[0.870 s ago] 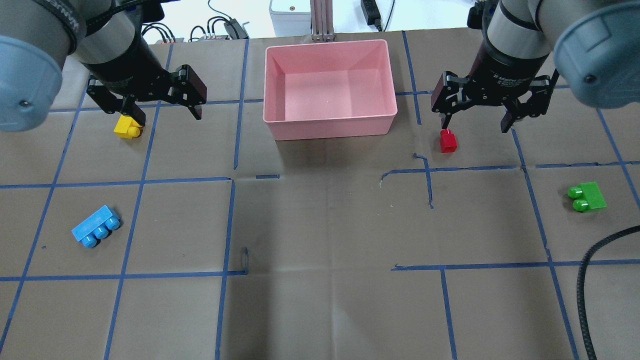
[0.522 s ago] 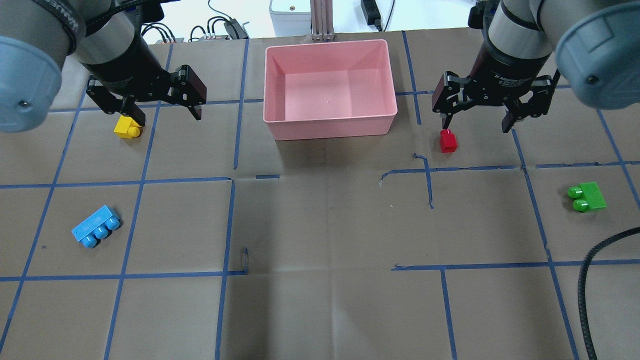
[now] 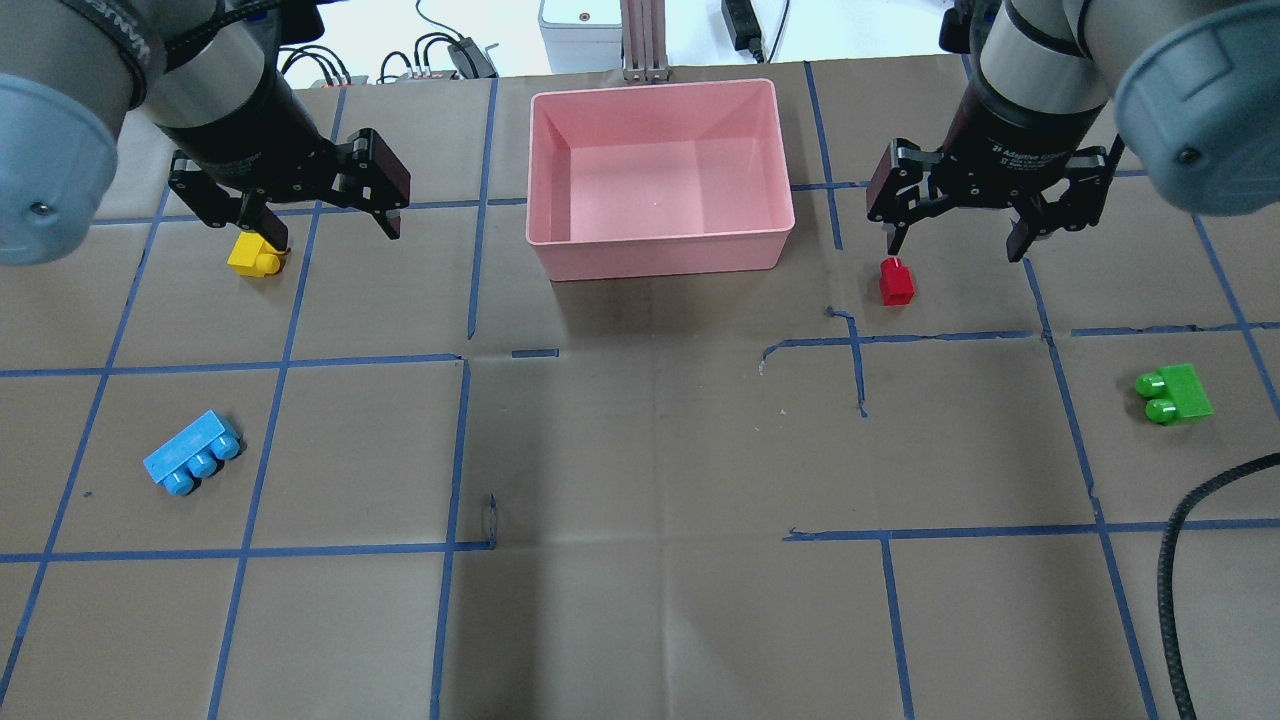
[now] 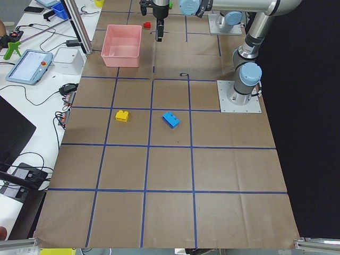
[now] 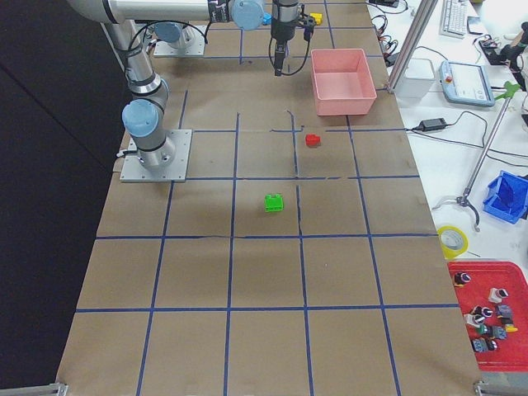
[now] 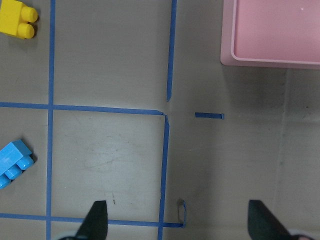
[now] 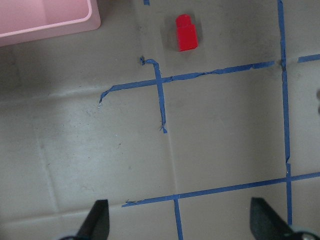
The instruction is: Put all blocks into box
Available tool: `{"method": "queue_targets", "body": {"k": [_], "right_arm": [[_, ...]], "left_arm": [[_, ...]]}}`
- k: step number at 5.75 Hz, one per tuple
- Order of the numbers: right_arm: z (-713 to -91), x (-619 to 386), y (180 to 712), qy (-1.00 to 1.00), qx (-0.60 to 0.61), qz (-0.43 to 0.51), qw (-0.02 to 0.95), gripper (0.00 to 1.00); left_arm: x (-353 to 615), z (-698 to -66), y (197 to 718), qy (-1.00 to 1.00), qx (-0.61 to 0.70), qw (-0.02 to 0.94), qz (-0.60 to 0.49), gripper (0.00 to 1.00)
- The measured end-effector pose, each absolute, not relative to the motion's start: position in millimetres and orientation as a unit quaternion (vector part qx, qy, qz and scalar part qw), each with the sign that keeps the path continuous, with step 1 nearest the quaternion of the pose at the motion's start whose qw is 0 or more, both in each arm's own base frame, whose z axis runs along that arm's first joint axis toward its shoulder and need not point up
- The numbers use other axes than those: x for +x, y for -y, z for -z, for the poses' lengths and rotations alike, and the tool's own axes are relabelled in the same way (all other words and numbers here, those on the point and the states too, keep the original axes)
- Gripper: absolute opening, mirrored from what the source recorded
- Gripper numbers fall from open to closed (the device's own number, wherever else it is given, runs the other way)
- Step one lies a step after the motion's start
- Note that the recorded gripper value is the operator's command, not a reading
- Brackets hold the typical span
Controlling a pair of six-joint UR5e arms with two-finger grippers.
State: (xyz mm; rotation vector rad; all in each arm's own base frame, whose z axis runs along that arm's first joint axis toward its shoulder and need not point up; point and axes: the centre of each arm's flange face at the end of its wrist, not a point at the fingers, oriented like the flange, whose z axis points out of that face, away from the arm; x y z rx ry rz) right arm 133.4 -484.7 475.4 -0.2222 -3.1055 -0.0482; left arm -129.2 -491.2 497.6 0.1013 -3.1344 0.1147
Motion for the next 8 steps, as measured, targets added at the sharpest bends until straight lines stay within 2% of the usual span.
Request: {"method": "queue_targets", "body": {"k": [2,4,6,8], "right_arm": [[-472,133,484,0.997,-0.072,0.021,0.013,1.0],[-472,126,485,0.998,-0.064,0.02,0.012,1.0],[-478,87,487,0.999,-0.041,0.014,0.013,1.0],[-474,-5,479,0.999,-0.037,0.018,0.007,1.0]], "left_arm": [[-94,-497,497,0.998,0.043,0.0,-0.034,0.99],[4,-487,498,0.998,0.064,-0.004,-0.022,0.99],[100,-477,473,0.999,0.048,-0.006,-0.009,0.99],[169,-461,432,1.0,0.022,0.0,0.004,0.99]]}}
